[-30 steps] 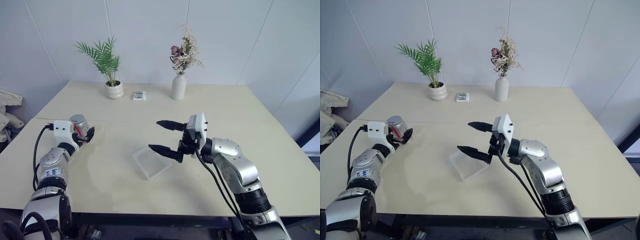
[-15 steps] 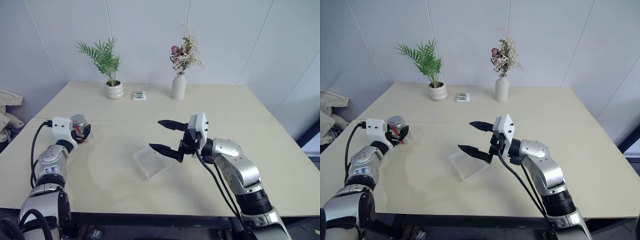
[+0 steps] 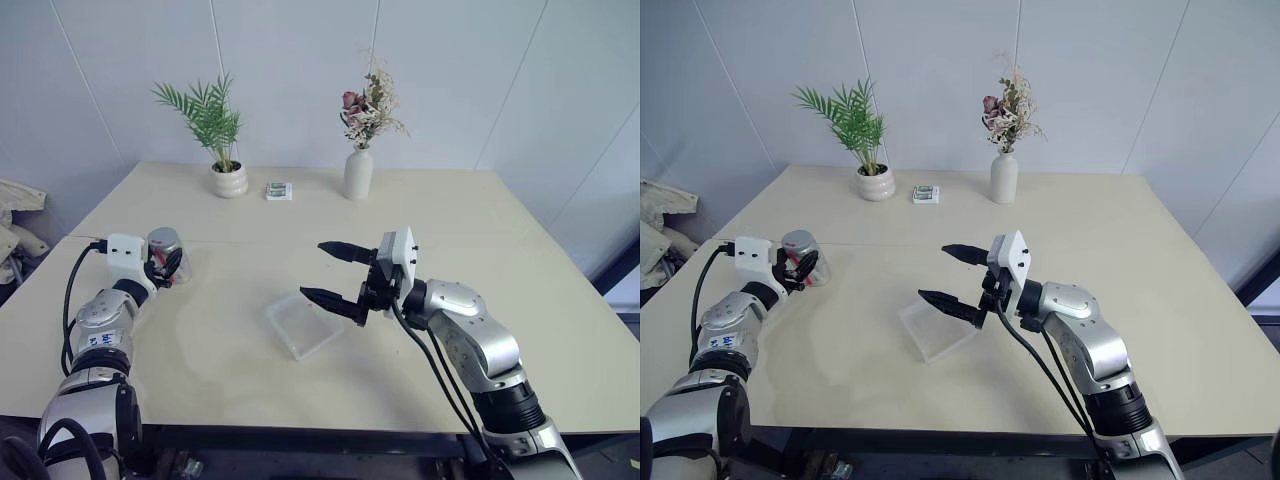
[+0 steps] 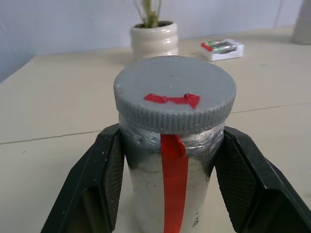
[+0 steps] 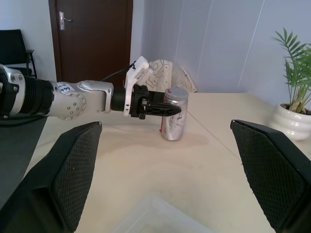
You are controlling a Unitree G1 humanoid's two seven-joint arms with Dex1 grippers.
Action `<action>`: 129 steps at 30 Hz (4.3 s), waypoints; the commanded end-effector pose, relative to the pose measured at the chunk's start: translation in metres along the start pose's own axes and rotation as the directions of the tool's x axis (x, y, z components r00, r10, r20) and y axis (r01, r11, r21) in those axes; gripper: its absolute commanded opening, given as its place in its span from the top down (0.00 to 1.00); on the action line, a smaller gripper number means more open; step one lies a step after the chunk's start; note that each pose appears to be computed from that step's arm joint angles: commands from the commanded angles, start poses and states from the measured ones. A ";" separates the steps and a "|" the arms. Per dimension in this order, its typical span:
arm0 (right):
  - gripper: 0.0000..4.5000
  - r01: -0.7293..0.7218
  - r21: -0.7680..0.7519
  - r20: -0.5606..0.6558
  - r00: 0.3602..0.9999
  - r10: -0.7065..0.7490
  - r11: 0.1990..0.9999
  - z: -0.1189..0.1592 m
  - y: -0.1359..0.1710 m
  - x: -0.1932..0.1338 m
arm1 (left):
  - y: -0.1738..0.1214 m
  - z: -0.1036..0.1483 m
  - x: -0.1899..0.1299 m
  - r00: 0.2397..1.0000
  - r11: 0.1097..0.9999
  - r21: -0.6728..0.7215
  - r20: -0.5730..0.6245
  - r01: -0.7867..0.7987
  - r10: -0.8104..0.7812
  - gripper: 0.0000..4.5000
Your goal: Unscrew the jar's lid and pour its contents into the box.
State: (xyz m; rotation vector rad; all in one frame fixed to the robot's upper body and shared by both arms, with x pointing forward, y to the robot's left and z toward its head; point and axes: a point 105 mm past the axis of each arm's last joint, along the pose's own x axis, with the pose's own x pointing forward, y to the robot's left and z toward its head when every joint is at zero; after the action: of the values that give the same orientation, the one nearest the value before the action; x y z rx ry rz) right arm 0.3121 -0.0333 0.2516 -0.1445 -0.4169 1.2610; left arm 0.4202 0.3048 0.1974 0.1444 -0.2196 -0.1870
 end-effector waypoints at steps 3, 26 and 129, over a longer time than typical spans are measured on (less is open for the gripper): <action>0.00 -0.043 -0.027 0.042 0.998 0.044 0.999 0.034 0.007 0.010 | -0.061 0.046 -0.015 0.887 0.893 0.039 0.103 0.449 -0.451 0.48; 0.00 -0.002 0.100 -0.213 0.977 0.023 0.995 0.021 0.031 0.064 | -0.158 0.069 -0.043 0.515 0.515 0.008 -0.004 0.857 -0.857 0.48; 0.01 -0.313 0.146 -0.114 0.937 0.331 0.938 0.016 0.013 0.062 | -0.174 0.094 -0.074 0.274 0.274 -0.008 0.036 0.962 -0.961 0.48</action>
State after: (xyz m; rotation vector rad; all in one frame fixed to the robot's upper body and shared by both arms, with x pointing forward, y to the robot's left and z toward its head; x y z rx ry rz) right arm 0.3117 0.0284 0.2665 -0.1929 -0.1454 1.5975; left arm 0.3016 0.1401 0.2326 0.2067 -0.0639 -1.4693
